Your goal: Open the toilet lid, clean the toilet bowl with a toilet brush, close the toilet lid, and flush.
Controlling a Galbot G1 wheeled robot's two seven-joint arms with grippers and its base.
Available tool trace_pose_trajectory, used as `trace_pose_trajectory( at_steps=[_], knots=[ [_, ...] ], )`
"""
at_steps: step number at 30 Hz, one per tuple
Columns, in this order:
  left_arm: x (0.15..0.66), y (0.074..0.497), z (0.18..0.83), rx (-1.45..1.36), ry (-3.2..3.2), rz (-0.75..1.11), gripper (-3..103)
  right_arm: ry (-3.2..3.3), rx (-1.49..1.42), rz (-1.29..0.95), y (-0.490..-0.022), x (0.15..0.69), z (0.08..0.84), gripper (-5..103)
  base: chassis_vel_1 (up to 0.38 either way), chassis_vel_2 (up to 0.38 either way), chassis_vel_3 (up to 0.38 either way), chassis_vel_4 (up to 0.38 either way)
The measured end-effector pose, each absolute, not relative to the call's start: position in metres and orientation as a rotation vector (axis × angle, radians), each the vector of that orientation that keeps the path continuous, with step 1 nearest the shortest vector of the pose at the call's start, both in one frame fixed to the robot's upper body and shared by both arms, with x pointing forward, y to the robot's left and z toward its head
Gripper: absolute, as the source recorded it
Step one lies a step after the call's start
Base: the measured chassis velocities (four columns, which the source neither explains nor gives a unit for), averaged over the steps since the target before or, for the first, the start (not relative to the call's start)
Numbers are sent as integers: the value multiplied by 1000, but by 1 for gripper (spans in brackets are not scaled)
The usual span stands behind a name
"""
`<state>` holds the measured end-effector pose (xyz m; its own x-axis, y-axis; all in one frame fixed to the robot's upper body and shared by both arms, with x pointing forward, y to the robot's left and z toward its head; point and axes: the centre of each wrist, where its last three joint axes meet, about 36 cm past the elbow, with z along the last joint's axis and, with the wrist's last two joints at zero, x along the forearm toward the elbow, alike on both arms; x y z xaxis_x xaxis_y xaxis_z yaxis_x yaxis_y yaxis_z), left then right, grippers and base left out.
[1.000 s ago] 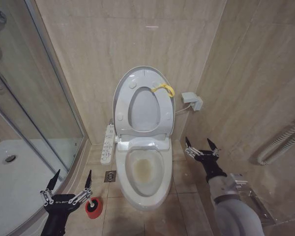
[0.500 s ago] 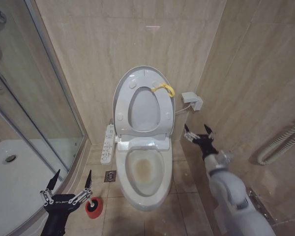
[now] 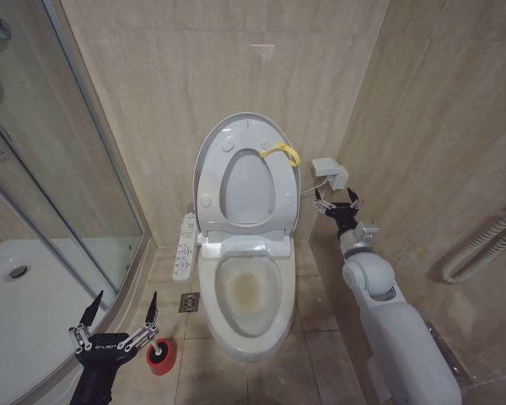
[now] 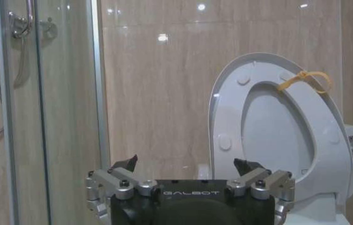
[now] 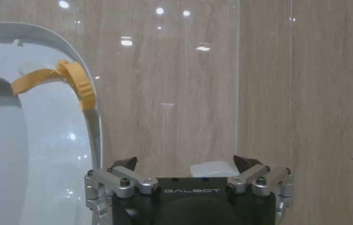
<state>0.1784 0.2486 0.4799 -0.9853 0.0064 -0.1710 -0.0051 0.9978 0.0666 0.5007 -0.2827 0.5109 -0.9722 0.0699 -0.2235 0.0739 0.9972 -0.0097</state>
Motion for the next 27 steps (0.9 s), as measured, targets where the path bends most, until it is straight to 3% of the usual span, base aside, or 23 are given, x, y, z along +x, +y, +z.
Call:
trace_pose_trajectory(
  at_steps=[19, 27],
  knots=[
    [178, 249, 480, 1, 2968, 100, 100, 2841, 100, 9, -286, 508, 513, 100, -27, 31, 34, -37],
    [178, 249, 480, 1, 2968, 100, 100, 2830, 102, -35, -278, 538, 532, 100, 12, -19, -6, 10]
  ],
)
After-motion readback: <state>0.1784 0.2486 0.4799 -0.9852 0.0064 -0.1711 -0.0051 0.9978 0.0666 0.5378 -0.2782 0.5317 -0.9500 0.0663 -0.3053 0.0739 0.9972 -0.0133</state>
